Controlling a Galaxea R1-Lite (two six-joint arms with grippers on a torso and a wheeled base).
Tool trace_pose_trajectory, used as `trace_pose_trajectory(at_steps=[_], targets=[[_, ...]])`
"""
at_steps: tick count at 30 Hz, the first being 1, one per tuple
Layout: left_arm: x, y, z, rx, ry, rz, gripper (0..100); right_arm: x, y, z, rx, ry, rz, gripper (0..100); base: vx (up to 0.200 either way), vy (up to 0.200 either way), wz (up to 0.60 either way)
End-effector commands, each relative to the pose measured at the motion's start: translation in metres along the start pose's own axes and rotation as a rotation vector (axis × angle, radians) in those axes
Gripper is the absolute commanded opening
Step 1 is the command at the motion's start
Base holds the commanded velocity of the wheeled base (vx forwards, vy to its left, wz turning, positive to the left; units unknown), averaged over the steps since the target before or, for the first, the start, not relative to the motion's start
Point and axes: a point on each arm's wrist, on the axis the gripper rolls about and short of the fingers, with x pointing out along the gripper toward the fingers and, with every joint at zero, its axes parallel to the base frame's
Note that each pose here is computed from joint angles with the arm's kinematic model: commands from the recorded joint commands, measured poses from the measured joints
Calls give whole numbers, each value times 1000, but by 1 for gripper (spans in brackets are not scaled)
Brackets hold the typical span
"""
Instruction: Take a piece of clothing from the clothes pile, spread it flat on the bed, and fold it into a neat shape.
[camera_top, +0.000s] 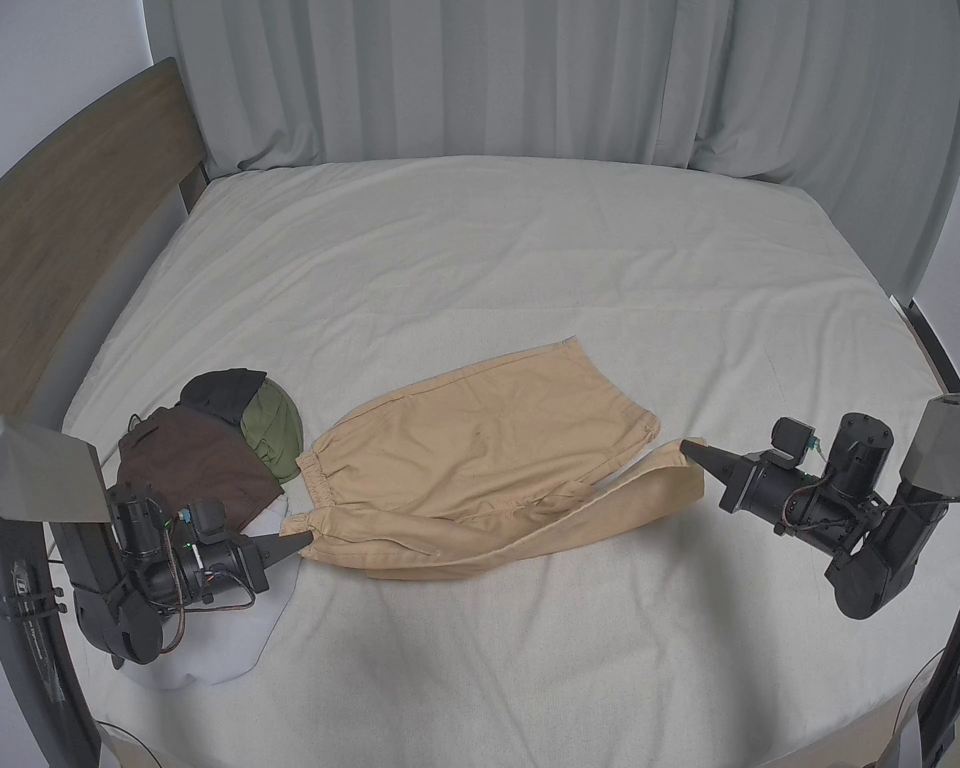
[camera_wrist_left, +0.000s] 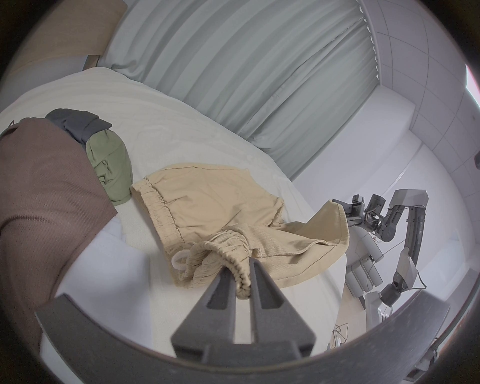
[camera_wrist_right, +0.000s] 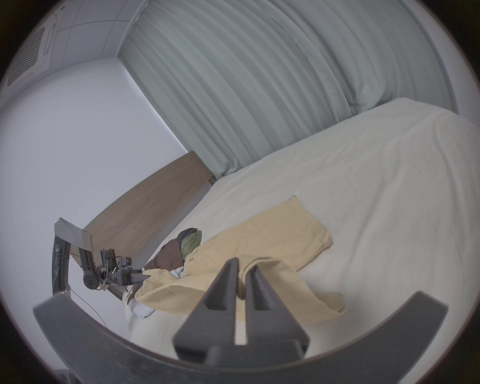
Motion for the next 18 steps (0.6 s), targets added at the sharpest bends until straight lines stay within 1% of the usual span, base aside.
trace_pose_trajectory(at_steps=[1,8,11,18], targets=[[1,0,6,6,-22,6,0,6,-2,5,-10,-23,8,0,0,0,0],[2,1,10,6,-38,21,0,19,-6,12,-30,-56,22,0,0,0,0],[3,1,12,12,-47,18,0,23,-7,14,-25,-47,19,0,0,0,0],[3,2,14,16,-53,21,0,34,-5,26,-44,-78,41,0,0,0,0]])
